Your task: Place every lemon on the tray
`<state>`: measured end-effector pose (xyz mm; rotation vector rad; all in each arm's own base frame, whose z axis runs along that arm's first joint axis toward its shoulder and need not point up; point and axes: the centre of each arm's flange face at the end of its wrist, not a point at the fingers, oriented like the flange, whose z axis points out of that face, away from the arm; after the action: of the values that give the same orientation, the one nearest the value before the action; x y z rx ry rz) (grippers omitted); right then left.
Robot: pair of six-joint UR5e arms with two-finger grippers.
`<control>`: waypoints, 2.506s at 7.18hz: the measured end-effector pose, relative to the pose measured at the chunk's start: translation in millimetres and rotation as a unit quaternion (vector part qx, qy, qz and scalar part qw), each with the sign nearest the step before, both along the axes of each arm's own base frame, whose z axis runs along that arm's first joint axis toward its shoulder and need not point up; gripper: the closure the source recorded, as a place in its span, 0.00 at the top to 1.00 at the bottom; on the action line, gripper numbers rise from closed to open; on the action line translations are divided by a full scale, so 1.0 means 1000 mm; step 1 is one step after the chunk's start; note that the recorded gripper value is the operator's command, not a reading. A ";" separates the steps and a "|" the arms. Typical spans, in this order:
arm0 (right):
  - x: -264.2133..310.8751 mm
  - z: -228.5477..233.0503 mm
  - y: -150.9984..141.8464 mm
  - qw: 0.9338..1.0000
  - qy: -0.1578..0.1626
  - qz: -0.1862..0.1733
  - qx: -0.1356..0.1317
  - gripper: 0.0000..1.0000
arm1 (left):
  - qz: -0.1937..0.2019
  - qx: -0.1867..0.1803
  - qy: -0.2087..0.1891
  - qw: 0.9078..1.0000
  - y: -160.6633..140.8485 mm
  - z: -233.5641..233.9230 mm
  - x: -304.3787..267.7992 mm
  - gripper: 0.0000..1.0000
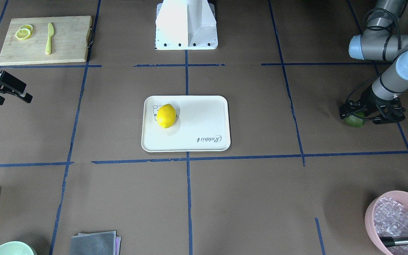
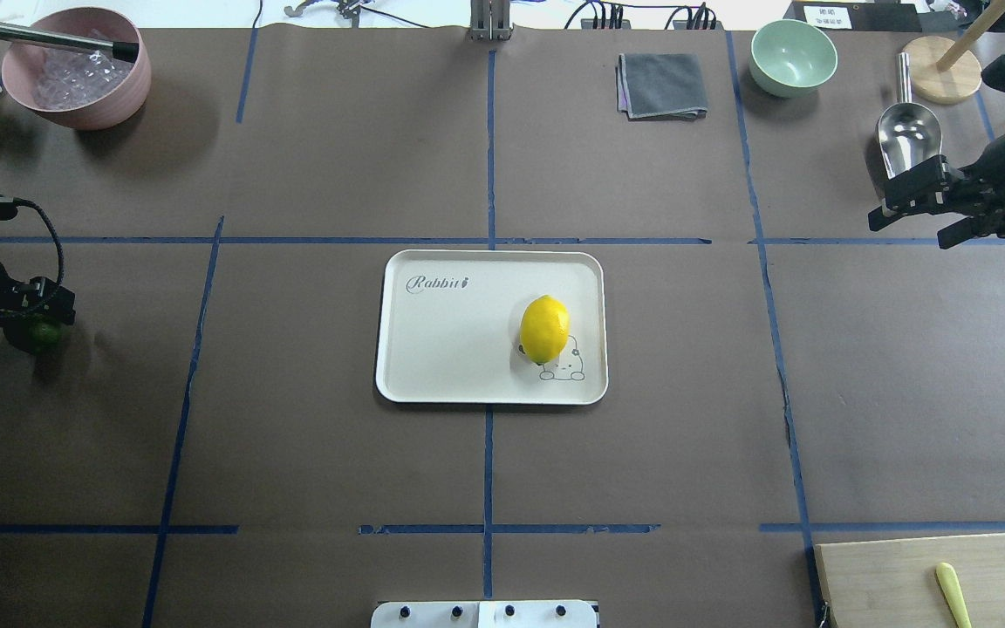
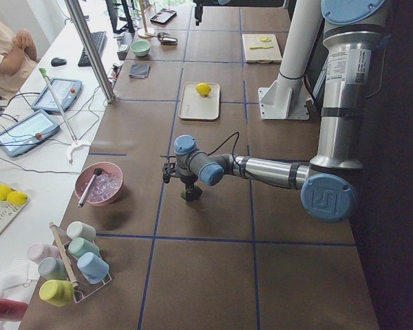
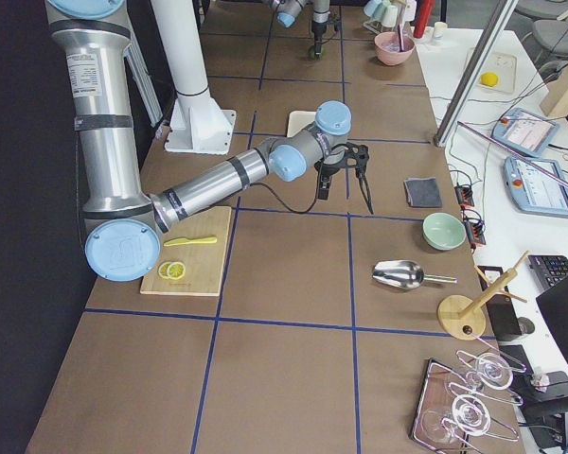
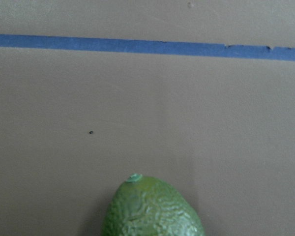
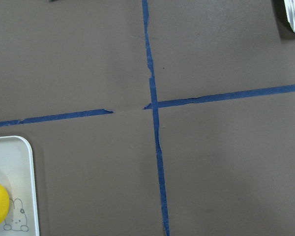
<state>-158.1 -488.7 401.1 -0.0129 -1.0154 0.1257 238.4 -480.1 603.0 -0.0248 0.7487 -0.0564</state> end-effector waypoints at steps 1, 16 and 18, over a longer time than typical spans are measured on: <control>0.000 0.000 0.000 1.000 0.000 0.000 0.000 1.00 | 0.001 -0.002 -0.002 1.000 0.000 0.003 0.001 0.79; 0.001 0.006 0.002 1.000 0.004 0.001 -0.002 1.00 | 0.127 0.141 0.101 0.977 0.002 -0.387 0.327 0.03; 0.001 0.005 0.002 1.000 0.003 0.001 -0.002 1.00 | 0.131 0.132 0.091 0.978 -0.001 -0.377 0.339 0.05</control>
<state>-157.1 -486.8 406.3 -0.0147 -1.0086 0.1290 577.9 -481.2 225.6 0.1267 0.9249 0.2999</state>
